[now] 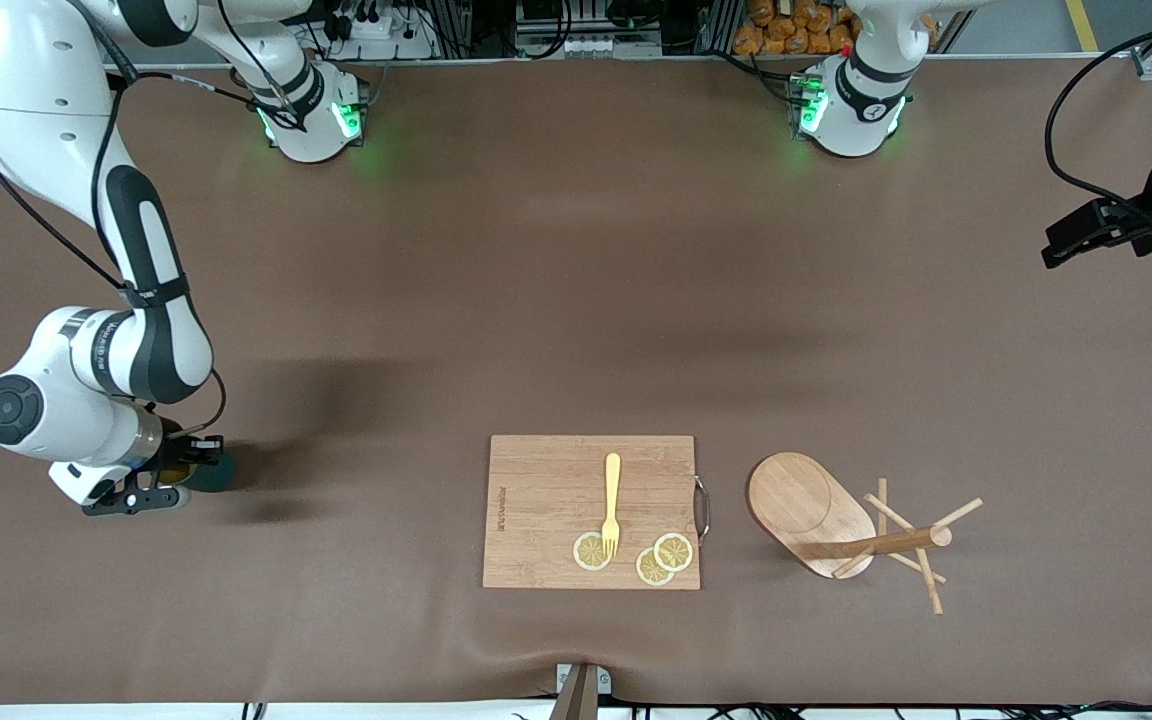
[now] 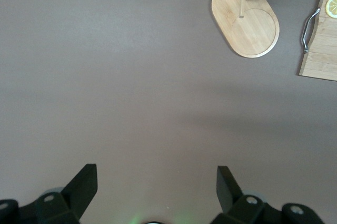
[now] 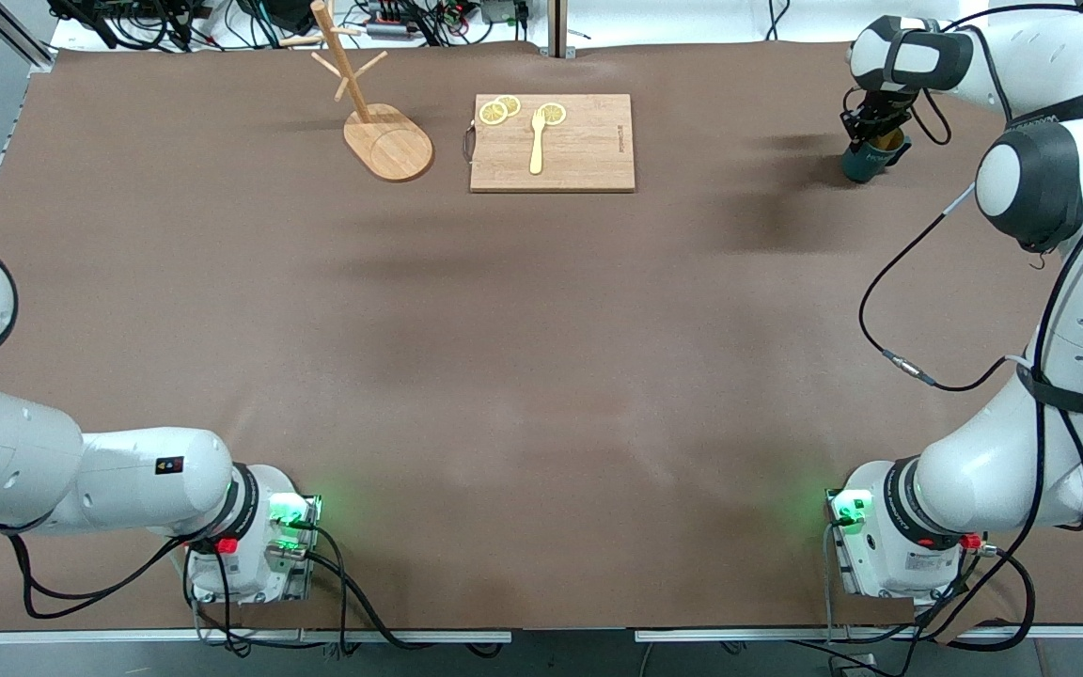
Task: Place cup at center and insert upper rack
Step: 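Close the right gripper on the teal mug's rim, then lift the mug with the right gripper and carry it toward the table center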
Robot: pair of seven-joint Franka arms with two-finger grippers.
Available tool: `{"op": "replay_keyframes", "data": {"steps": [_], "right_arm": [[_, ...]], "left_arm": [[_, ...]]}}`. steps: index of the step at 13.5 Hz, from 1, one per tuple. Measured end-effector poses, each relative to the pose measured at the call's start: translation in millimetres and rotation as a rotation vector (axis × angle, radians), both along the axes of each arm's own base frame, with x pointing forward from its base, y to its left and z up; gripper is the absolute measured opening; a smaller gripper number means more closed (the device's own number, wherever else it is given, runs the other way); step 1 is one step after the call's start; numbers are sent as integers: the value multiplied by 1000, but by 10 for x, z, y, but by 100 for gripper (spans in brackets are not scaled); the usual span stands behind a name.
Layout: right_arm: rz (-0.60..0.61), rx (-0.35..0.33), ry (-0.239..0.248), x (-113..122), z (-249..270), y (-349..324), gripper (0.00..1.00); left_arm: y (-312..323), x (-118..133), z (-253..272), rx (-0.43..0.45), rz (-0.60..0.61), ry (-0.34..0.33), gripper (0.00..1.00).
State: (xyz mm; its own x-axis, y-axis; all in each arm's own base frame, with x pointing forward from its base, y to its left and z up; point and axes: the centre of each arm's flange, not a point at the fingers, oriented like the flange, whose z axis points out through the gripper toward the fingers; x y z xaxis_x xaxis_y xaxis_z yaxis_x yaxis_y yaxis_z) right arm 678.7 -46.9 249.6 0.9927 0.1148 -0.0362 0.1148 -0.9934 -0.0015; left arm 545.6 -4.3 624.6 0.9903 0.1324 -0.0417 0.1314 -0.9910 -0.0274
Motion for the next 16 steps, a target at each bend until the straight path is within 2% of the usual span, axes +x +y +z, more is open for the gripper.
{"op": "replay_keyframes", "data": {"steps": [5,8,9,12,16], "right_arm": [[48,37,-62,165,295,412,4],[75,68,-74,178,382,740,4],[82,81,-67,163,399,870,4],[105,122,1,46,441,1333,4],[12,129,10,-103,613,2111,4]], "left_arm": [[15,0,1,0,3,0,100],[10,0,1,-4,2,0,100],[8,0,1,-6,1,0,100],[-5,0,0,-8,-2,0,100],[8,-6,-49,-8,0,14,100]]}}
